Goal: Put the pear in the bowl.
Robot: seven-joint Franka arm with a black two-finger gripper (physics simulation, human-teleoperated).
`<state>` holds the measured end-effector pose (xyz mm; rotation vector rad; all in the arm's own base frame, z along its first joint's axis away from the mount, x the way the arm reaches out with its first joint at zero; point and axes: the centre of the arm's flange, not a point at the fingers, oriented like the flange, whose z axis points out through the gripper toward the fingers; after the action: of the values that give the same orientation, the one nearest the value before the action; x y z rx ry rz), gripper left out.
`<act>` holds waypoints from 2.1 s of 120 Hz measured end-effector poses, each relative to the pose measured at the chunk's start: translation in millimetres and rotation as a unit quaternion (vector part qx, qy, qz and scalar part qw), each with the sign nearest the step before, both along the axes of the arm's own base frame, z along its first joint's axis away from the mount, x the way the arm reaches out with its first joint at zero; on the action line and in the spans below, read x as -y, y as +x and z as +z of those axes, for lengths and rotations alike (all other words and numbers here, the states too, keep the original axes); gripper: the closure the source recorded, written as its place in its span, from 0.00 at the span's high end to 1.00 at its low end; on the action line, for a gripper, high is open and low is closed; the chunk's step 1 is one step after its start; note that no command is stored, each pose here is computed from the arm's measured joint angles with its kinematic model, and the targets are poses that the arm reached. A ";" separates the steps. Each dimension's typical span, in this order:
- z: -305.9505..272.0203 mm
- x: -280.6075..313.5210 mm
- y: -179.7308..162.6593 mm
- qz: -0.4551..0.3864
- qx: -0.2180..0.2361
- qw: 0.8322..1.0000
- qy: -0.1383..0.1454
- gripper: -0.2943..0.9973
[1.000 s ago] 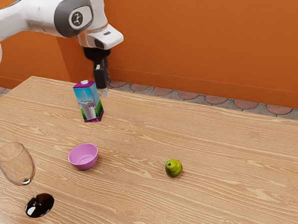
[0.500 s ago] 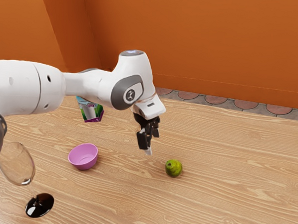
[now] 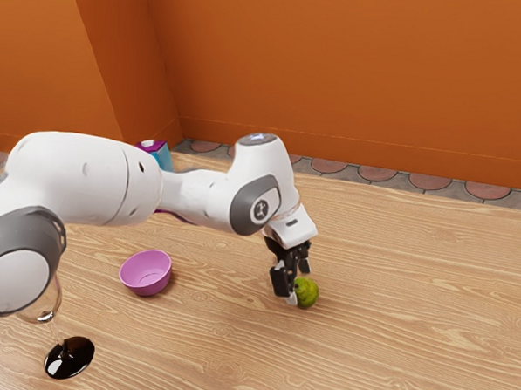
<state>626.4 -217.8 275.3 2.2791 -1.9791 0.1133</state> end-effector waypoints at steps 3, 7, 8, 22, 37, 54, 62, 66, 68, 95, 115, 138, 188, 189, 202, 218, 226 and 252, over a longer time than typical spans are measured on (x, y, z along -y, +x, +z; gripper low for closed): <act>-3.0 1.5 0.8 -0.001 0.003 1.000 0.000 0.77; -9.1 2.6 1.5 -0.002 0.005 1.000 0.000 0.77; -10.5 2.6 1.6 -0.002 0.005 1.000 0.000 0.77; -27.6 2.9 2.7 -0.003 0.007 1.000 0.002 0.76; -25.2 6.4 3.6 -0.009 0.017 1.000 0.000 0.59; -0.1 4.8 5.9 -0.011 0.039 0.999 -0.005 0.44; 20.4 -3.7 3.5 -0.007 0.051 0.999 -0.009 0.38; 32.8 -12.4 0.8 -0.002 0.056 0.998 -0.011 0.36; 38.8 -18.3 -1.3 0.002 0.058 0.998 -0.012 0.36; 129.7 -125.7 -45.9 0.054 0.079 0.995 -0.005 0.28; 148.6 -235.5 -72.3 0.107 0.047 0.992 0.040 0.27; 123.1 -337.3 -82.5 0.169 -0.008 0.982 0.085 0.27; 59.8 -277.5 -34.6 0.098 -0.062 0.985 0.131 0.36; 59.1 -278.1 -34.2 0.098 -0.062 0.984 0.132 0.36; 49.0 -287.0 -32.5 0.104 -0.072 0.983 0.135 0.42; 47.6 -287.0 -33.2 0.106 -0.077 0.983 0.131 0.56; 48.5 -286.8 -33.7 0.106 -0.079 0.983 0.129 0.61; 105.4 -263.3 -42.9 0.095 -0.043 0.989 0.108 0.71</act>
<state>583.4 45.5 380.7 2.5547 -1.8079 -0.1900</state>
